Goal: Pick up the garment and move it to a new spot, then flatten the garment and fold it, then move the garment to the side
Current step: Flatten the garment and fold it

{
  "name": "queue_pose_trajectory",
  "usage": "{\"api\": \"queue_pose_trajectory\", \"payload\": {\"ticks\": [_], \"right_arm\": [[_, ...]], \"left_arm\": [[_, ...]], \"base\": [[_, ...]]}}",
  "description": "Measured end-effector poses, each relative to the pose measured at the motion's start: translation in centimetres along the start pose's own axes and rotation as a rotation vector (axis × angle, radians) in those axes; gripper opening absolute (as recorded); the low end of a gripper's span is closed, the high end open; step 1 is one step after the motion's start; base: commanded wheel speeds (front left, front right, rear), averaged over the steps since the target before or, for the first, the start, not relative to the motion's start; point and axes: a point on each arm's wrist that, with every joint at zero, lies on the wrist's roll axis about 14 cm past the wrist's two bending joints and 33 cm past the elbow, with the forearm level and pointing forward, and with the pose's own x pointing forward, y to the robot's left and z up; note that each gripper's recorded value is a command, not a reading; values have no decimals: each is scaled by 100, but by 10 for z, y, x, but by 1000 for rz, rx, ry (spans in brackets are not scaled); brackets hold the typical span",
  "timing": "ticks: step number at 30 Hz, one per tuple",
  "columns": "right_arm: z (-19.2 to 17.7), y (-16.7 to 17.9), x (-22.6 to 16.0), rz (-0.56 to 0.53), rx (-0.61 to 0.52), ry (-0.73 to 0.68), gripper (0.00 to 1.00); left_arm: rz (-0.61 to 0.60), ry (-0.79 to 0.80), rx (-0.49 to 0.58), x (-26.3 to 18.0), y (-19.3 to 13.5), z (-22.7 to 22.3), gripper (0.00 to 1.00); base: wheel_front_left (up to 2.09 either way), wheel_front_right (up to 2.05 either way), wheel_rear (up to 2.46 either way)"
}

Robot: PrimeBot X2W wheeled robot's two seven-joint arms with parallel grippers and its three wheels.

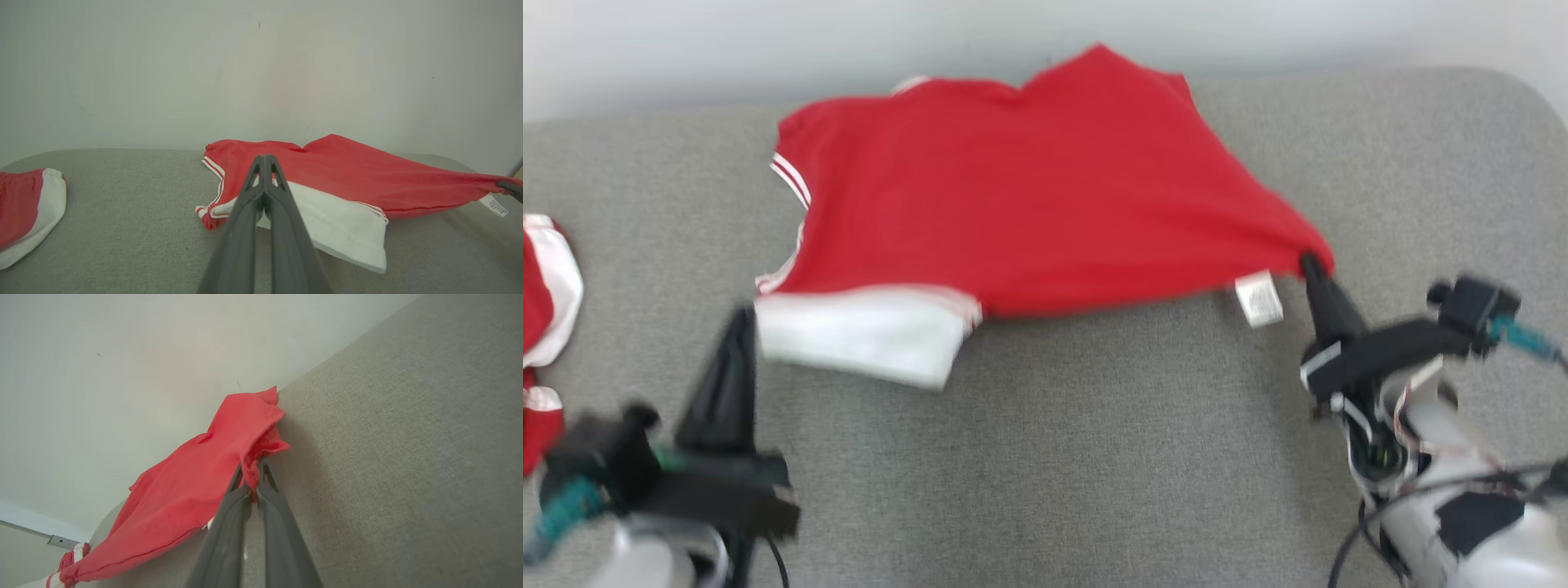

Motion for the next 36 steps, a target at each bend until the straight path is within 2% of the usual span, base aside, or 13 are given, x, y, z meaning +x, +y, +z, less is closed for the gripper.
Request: {"api": "queue_pose_trajectory", "payload": {"ticks": [6,12,20,28,36], "right_arm": [[-23,-2,-32,-14,23,20,0],[-46,-9,-63,-36,-8,57,0],[-68,-6,-93,-48,7,96,0],[-72,-6,-107,-65,-12,122,0],[-67,4,-109,-66,-4,107,0]], "left_arm": [[100,57,-53,-49,1,-16,0],[187,119,-101,-94,5,-32,0],[223,209,-165,-137,-5,-59,0],[239,243,-184,-149,-7,-73,0],[217,183,-183,-139,-6,-58,0]], "base": [[0,0,0],[0,0,0],[0,0,0],[0,0,0],[0,0,0]]}}
